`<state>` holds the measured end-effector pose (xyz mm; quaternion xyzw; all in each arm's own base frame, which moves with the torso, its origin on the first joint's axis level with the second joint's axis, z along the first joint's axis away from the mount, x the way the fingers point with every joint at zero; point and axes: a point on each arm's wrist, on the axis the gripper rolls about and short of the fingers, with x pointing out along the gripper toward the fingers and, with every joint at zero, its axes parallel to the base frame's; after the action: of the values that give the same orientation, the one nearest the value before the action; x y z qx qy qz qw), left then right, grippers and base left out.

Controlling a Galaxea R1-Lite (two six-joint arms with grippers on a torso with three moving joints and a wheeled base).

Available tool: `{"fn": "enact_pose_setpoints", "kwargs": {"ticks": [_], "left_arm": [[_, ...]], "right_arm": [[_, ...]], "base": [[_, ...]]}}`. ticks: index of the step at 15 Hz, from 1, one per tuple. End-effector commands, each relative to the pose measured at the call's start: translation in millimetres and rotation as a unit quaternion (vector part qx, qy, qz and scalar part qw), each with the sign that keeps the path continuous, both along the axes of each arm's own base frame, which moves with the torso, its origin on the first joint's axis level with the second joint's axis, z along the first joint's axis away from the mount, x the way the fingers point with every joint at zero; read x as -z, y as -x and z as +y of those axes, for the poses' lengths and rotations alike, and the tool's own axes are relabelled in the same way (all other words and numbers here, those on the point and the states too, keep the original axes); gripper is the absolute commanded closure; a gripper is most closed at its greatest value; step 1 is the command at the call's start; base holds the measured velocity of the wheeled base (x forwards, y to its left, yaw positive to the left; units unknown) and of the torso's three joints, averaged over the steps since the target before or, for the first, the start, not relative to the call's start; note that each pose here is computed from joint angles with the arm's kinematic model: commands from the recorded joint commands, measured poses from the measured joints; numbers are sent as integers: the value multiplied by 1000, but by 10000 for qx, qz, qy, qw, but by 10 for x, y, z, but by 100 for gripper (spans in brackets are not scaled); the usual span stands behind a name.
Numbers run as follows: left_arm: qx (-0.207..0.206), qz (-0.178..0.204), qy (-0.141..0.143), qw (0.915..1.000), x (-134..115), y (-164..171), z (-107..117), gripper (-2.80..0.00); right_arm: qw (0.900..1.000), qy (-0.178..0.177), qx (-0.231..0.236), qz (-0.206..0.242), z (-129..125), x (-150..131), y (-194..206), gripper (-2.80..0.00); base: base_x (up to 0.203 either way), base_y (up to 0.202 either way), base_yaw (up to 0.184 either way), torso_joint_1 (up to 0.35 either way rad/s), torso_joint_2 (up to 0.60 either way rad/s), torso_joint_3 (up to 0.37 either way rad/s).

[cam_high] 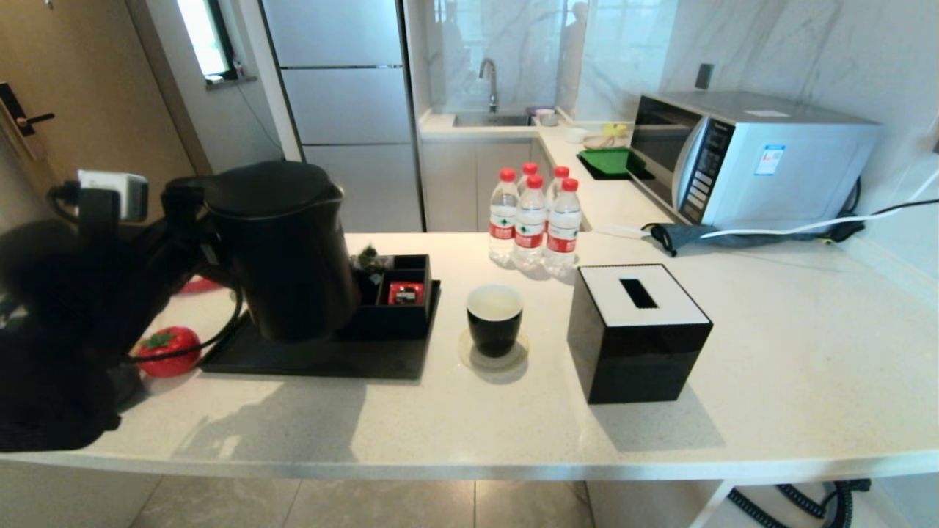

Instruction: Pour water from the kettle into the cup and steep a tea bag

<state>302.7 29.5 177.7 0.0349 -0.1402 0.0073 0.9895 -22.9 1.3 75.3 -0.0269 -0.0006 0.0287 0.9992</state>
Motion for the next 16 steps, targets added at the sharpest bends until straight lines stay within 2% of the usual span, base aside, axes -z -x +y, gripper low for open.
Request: {"fn": "enact_pose_setpoints", "kwargs": {"ticks": [1,5,7,10,13,16], "left_arm": [[198,-68,-9,9998,-43,85,-126,0],[594,75,7,9982,7,157,-377,0],[480,226,36,9986,82,165,-441,0],[337,447,-102,9984,172,235,-438,0],[321,441,-198,9983,135,275,-442,0],[305,629,-228,9973,186,373,-456,0]], "right_arm": [[10000,7,-5,5,0,0,-1,0],[10000,7,-5,5,0,0,-1,0],[10000,7,-5,5,0,0,-1,0],[10000,7,-5,5,0,0,-1,0],[10000,0,-5,6,0,0,-1,0],[10000,7,-5,5,0,0,-1,0]], "base": [[0,0,0,0,0,0],[0,0,0,0,0,0],[0,0,0,0,0,0],[0,0,0,0,0,0],[0,0,0,0,0,0],[0,0,0,0,0,0]]}}
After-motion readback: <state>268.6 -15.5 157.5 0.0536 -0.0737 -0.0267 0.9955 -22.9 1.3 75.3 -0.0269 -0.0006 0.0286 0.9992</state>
